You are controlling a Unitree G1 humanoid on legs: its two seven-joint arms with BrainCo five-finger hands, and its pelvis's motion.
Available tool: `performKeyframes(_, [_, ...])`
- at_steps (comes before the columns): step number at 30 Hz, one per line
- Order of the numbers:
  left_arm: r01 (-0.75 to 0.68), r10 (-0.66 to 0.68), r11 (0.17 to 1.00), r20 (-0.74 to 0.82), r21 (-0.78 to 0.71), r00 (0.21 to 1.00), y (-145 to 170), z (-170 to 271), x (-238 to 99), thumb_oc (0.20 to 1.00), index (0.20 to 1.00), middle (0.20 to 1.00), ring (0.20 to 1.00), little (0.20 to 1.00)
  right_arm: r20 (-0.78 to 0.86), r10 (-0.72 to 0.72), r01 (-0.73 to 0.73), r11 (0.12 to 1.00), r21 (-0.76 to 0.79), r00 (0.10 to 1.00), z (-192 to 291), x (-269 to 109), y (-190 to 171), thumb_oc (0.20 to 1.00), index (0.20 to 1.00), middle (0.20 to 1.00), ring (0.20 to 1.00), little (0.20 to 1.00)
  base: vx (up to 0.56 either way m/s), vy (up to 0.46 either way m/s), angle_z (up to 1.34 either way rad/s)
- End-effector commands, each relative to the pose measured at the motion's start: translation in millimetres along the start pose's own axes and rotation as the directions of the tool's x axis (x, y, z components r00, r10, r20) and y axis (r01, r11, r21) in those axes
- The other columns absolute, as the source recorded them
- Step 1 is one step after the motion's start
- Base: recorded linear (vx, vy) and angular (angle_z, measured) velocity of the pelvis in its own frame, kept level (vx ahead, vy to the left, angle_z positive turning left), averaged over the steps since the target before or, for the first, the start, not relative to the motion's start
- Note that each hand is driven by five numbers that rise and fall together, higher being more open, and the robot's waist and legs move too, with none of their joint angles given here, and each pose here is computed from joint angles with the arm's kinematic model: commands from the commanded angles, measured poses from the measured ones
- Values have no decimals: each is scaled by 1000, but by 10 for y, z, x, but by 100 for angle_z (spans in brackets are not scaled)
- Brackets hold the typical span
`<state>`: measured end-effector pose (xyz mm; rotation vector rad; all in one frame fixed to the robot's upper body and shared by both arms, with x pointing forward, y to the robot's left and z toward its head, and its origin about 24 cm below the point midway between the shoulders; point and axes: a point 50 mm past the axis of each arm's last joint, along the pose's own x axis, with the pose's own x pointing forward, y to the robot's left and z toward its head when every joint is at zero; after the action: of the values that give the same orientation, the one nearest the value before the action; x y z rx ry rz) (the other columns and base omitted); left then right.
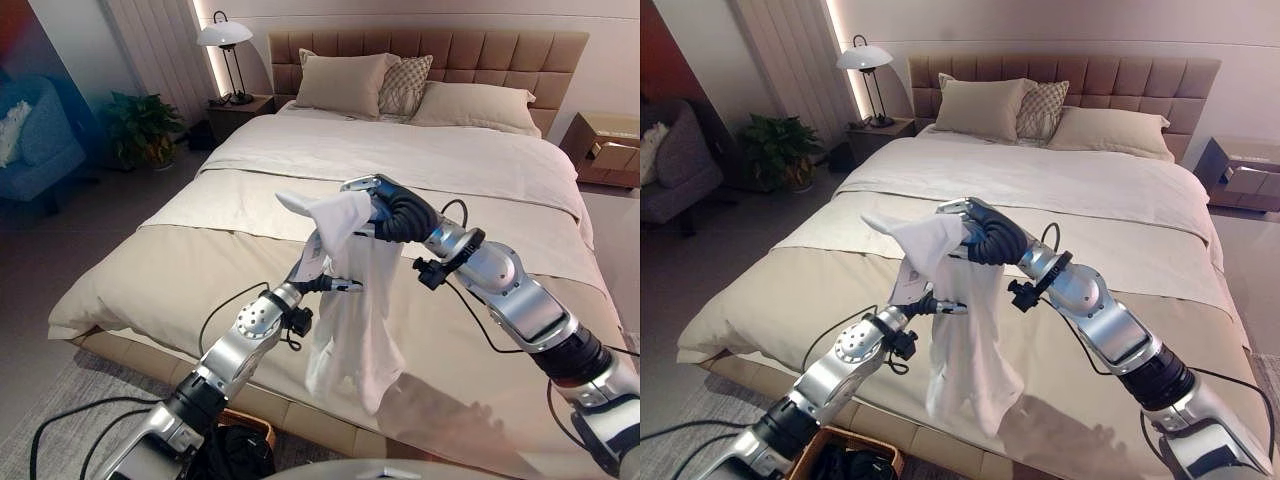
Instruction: Pick up clothes into the bucket
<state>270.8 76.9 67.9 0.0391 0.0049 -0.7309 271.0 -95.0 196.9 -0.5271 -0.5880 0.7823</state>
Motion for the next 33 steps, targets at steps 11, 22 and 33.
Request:
performKeyframes(11, [460,-476,860,-21,-222,879,-466,249,204,1000,1000,1000,1000,1000,233,59,-63,998,8,971,449,159,-34,200,200,200,200,200,-7,7,9])
performKeyframes(22, [338,-355,903,-17,-266,935,-209,142,65,200,200,200,200,200,197,-11,18,999,-31,980,335,166,-84,200,200,200,200,200,2,15,-3])
performKeyframes(33, [-7,1,973,-26,-231,1000,495,51,-555,200,200,200,200,200,20,-269,266,938,-220,963,16,-291,-450,1000,1000,1000,1000,1000,3,0,-1])
